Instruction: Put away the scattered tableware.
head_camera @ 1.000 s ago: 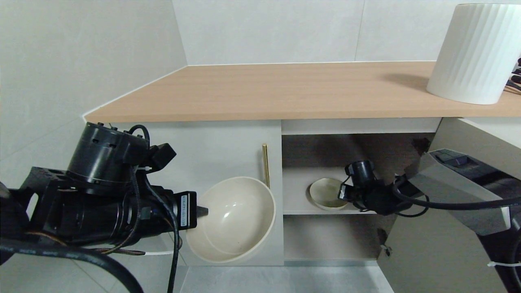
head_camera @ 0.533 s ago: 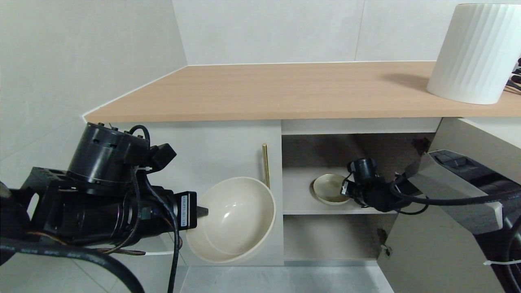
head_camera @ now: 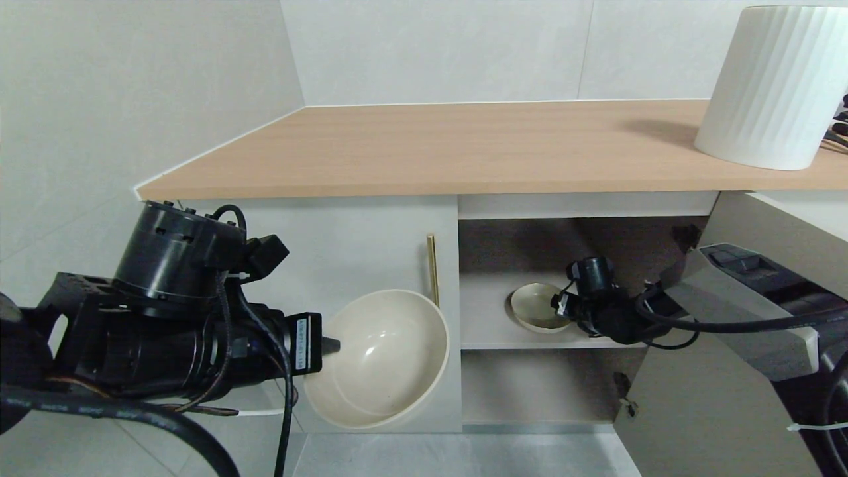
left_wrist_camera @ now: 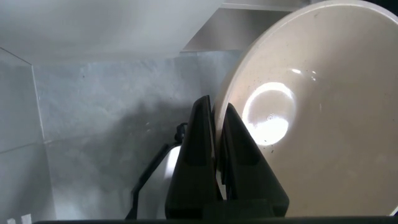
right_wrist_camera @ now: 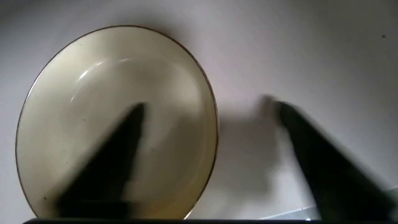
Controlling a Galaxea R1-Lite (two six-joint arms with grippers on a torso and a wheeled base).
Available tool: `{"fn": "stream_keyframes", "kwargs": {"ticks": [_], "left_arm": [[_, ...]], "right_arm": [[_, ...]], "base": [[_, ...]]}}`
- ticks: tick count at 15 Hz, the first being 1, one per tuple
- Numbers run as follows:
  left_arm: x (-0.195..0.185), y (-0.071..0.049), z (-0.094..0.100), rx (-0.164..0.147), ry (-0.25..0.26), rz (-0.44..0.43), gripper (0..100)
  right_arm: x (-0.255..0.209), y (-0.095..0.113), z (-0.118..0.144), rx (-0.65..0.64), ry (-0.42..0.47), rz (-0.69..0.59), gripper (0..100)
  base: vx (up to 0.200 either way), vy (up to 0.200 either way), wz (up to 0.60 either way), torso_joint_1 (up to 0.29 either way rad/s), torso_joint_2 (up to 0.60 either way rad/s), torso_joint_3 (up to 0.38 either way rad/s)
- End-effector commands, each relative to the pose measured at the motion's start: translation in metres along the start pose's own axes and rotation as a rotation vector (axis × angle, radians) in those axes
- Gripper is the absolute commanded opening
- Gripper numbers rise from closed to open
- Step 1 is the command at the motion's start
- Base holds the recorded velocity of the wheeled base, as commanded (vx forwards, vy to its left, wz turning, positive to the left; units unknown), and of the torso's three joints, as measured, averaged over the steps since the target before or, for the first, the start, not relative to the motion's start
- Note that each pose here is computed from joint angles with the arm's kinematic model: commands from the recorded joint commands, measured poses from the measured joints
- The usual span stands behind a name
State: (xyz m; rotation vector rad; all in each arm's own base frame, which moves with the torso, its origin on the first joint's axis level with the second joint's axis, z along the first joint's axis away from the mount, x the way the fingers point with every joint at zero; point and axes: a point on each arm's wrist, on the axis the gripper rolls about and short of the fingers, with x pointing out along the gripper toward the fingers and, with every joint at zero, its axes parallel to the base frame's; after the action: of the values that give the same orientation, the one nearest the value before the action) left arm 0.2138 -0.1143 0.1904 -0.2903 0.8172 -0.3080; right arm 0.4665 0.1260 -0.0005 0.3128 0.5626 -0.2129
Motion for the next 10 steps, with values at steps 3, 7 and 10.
{"fn": "stream_keyframes", "kwargs": {"ticks": [3, 7, 10], "left_arm": [[0.015, -0.004, -0.002, 0.015, 0.027, 0.033, 0], [0.058, -0.01, -0.012, 0.064, 0.073, 0.199, 0], [0.076, -0.015, -0.026, 0.117, 0.082, 0.309, 0]], "right_arm": [[-0.039, 0.008, 0.014, -0.01, -0.004, 0.041, 100], [-0.126, 0.03, 0.013, -0.121, 0.1, 0.24, 100], [-0.205, 0.042, 0.016, -0.219, 0.166, 0.422, 100]], "base": [[0.0, 0.0, 0.0, 0.0, 0.0, 0.0], [0.0, 0.0, 0.0, 0.0, 0.0, 0.0], [0.0, 0.0, 0.0, 0.0, 0.0, 0.0]]}}
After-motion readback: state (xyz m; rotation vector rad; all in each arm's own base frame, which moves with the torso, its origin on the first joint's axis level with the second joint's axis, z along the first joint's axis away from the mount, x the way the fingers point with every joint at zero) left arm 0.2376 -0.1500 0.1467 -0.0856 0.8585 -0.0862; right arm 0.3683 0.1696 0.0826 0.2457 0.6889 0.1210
